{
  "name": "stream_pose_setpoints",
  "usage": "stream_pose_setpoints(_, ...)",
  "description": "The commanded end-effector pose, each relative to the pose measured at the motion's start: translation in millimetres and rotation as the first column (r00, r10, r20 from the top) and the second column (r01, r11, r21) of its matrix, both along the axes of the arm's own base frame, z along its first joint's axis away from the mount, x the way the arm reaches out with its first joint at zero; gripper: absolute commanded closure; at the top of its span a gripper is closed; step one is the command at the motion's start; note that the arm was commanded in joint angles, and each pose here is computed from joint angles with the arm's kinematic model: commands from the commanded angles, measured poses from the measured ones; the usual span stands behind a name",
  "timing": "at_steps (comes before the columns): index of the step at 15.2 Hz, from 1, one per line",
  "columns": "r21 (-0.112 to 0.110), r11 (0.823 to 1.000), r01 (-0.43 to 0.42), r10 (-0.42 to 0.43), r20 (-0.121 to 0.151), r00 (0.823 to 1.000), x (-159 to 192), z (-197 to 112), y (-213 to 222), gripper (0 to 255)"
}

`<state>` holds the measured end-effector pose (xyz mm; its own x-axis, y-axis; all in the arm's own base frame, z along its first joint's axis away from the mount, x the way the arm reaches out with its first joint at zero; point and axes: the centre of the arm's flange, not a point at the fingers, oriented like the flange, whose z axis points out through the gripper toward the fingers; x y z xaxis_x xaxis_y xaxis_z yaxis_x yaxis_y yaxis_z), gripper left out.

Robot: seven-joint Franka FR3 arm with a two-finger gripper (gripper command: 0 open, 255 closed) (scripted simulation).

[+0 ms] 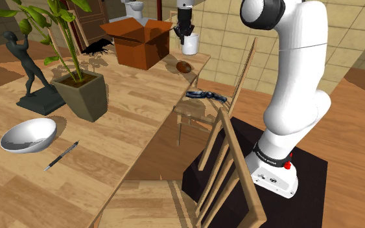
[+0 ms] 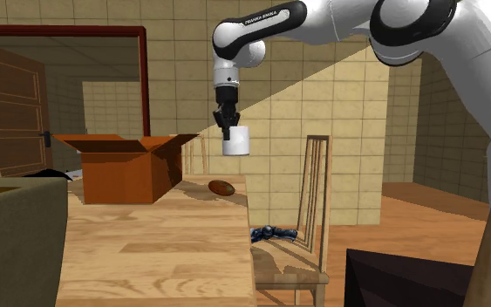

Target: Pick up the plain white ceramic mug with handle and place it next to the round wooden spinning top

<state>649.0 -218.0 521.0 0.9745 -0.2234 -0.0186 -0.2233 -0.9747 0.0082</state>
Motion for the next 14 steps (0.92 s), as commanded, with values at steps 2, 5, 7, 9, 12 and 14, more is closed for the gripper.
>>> stream_pose_setpoints(2, 0.000, 1.000, -0.001, 0.001, 0.000, 1.000, 2, -10, -8, 255)
stream_pose_setpoints(5, 0.000, 1.000, -0.001, 0.001, 0.000, 1.000, 2, -25, -8, 255)
stream_pose_setpoints(7, 0.000, 1.000, -0.001, 0.001, 0.000, 1.000, 2, -36, -8, 255)
stream_pose_setpoints(9, 0.000, 1.000, -0.001, 0.001, 0.000, 1.000, 2, -47, -8, 255)
stream_pose_setpoints(12, 0.000, 1.000, -0.001, 0.001, 0.000, 1.000, 2, -62, -8, 255)
stream_pose_setpoints(14, 0.000, 1.000, -0.001, 0.001, 0.000, 1.000, 2, -73, -8, 255)
